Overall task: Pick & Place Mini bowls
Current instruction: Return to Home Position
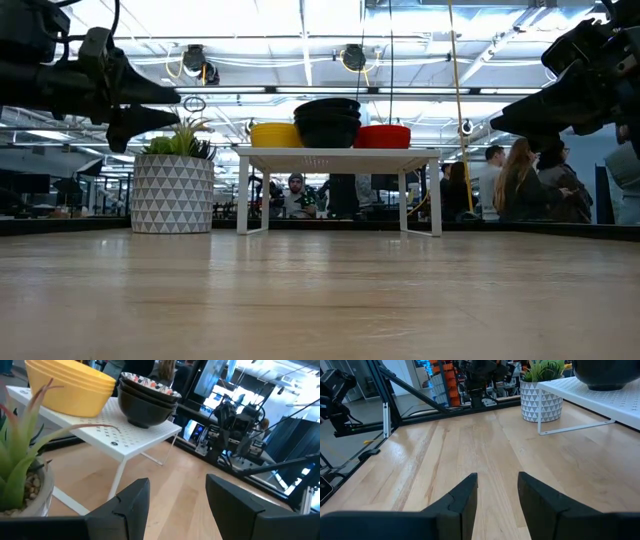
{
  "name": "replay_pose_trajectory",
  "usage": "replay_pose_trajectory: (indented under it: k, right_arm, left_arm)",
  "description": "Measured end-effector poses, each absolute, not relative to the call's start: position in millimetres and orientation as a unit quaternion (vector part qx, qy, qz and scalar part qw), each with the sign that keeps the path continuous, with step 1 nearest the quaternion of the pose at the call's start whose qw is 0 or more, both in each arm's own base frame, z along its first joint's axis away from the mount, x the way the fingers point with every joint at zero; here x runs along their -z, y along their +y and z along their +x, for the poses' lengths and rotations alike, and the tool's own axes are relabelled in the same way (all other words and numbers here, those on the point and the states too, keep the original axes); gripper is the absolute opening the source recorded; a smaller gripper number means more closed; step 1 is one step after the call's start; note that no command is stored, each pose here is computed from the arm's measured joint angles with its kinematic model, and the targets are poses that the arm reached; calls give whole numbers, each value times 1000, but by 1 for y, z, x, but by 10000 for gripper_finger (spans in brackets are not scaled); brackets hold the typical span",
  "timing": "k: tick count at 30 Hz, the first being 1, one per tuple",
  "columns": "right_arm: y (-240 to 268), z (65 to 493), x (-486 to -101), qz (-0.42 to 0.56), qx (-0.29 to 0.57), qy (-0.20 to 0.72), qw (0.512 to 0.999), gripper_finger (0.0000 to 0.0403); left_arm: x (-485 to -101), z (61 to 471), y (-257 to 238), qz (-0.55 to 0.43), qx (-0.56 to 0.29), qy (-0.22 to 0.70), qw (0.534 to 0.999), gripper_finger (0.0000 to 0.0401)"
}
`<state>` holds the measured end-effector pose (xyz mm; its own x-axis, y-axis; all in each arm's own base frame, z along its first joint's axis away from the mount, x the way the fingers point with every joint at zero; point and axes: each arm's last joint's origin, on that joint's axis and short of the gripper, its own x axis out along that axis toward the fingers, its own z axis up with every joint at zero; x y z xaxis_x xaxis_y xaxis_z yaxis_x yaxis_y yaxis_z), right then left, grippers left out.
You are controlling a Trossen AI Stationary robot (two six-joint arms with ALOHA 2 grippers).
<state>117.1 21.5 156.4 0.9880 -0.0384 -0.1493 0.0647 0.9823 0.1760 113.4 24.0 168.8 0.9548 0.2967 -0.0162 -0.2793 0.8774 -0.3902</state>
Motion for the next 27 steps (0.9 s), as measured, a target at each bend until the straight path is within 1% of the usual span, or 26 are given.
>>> replay_pose_trajectory:
  k: [14,27]
  right_arm:
    - [21,117,-157,92,25,68,993,128]
    - [19,109,-170,109,19,5,994,128]
  left_arm:
    - [-169,113,24,-191,-149,-21,970,198]
    - [-169,113,24,-192,-149,-21,970,198]
